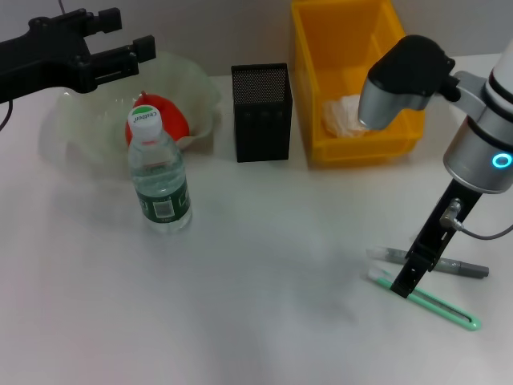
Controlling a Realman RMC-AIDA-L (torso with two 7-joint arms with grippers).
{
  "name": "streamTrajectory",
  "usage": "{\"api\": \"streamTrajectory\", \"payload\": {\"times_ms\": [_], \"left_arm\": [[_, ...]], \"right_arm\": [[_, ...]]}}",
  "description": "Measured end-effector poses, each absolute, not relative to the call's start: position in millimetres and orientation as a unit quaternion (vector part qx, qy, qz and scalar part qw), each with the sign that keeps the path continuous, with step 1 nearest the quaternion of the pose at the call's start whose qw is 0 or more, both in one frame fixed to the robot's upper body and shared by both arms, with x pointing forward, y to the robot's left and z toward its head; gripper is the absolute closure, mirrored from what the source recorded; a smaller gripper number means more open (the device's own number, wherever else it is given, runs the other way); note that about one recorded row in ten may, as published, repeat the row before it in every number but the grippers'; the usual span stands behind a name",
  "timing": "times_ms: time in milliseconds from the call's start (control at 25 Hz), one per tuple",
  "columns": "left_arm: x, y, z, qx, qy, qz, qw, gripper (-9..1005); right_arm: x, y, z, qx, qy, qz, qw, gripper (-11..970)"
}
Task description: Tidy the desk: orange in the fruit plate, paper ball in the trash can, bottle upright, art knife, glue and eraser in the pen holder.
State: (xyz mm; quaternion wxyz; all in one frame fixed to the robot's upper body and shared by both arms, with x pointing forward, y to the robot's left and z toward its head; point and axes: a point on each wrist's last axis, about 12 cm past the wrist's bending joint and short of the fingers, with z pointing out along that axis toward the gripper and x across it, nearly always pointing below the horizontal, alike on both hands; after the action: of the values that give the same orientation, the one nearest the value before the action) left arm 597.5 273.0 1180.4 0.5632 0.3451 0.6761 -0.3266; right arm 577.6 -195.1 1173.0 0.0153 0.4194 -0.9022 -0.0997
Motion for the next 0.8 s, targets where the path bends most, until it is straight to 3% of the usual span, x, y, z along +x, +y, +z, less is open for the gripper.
{"api": "streamTrajectory", "payload": {"times_ms": [800], "left_arm": [[601, 271, 1177, 0.346, 0.676, -0.323, 0.565, 271]], "right_arm": [[586, -176, 1151, 0.439, -0.896, -0.060, 0.039, 318]]}}
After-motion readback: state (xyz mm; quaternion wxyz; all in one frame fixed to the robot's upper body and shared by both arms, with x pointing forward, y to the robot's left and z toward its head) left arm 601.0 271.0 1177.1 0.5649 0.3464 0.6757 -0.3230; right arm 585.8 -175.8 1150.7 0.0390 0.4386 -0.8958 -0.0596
